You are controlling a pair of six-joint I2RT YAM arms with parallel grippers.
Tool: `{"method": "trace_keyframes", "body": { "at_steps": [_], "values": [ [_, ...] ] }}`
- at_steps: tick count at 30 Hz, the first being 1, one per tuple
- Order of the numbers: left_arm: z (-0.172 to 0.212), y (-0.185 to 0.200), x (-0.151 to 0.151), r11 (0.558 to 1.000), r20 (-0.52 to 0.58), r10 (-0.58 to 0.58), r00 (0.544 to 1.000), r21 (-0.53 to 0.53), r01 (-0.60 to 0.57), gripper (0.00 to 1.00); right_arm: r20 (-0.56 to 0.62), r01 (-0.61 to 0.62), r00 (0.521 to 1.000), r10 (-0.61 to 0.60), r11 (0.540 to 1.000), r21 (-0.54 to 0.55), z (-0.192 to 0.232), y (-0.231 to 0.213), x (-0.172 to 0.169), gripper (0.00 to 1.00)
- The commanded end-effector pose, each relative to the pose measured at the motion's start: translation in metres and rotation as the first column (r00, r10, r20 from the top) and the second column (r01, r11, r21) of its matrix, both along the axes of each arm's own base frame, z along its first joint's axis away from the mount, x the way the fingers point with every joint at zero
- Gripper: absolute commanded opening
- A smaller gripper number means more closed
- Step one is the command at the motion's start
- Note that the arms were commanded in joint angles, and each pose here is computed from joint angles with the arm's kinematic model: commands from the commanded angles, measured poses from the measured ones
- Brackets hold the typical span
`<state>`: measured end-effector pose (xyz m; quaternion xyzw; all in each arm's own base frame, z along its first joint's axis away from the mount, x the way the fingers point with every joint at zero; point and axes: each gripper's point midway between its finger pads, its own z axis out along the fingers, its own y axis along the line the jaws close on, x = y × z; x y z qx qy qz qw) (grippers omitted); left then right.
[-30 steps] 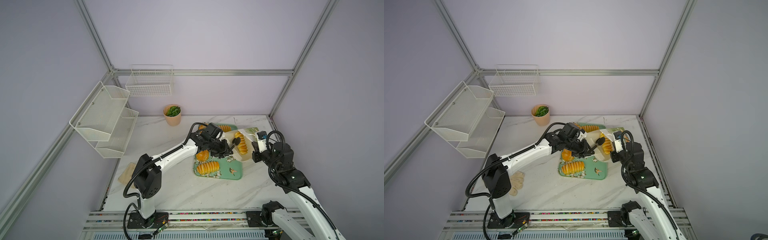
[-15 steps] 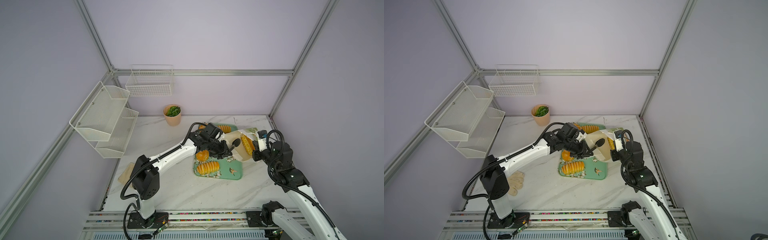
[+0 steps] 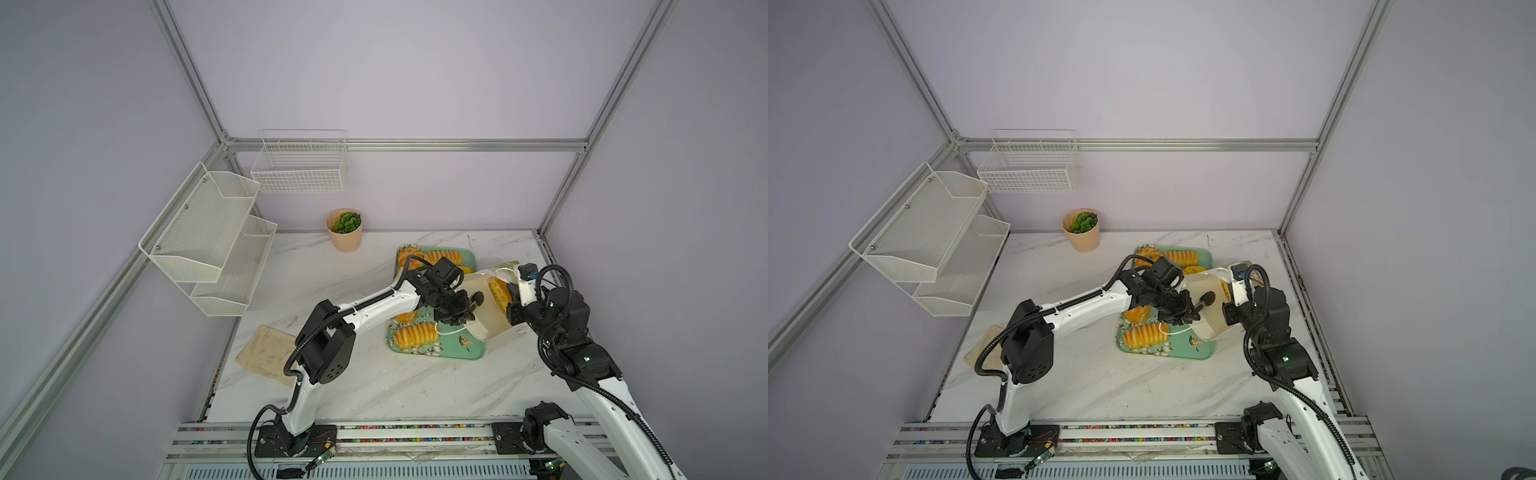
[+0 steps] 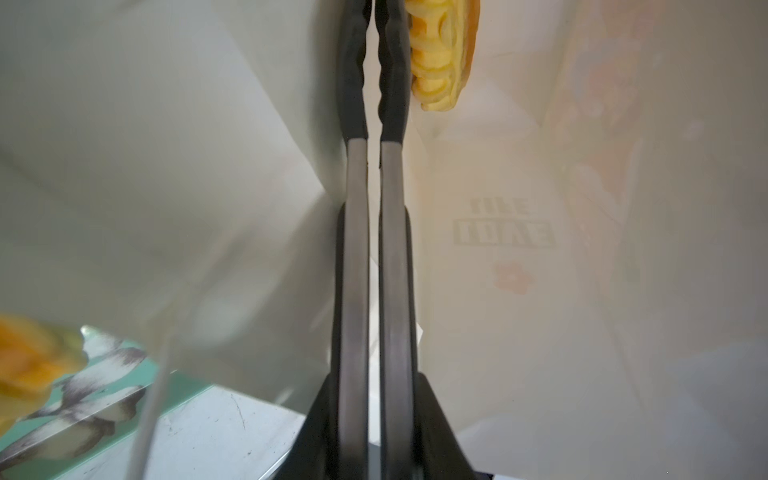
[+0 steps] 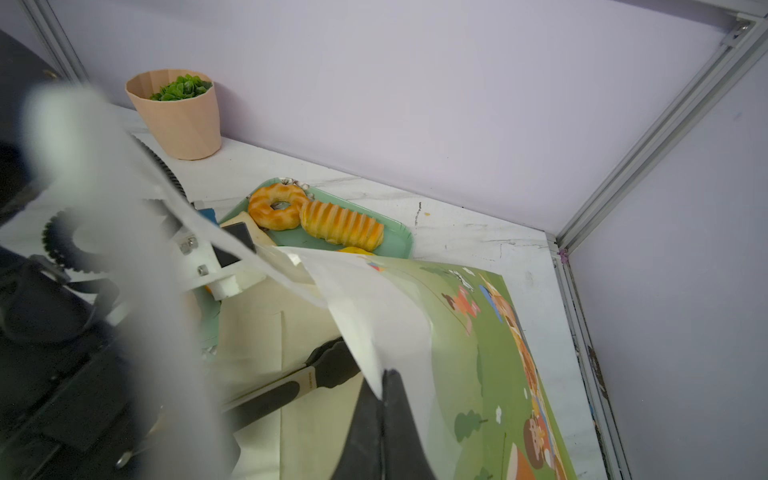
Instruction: Take the fake bread out of the paper bag
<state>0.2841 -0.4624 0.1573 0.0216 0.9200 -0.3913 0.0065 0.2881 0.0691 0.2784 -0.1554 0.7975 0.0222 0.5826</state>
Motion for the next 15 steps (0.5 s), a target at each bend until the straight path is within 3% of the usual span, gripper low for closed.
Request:
{"method": "trace_keyframes", "body": {
  "at_steps": [1,15],
  "values": [
    [0.076,-0.025,0.025,0.983,0.104,0.055,0.993,-0.179,-0.036,0.28,0.034,-0.03,0.999,0.031,0.999,-0.01,0.007,0.004,-0.002,0.0],
    [0.107,-0.005,0.013,0.984,0.193,0.033,0.981,-0.176,0.001,0.29,0.017,0.0,1.0,0.0,1.0,-0.017,0.001,0.001,0.007,0.0]
  ]
}}
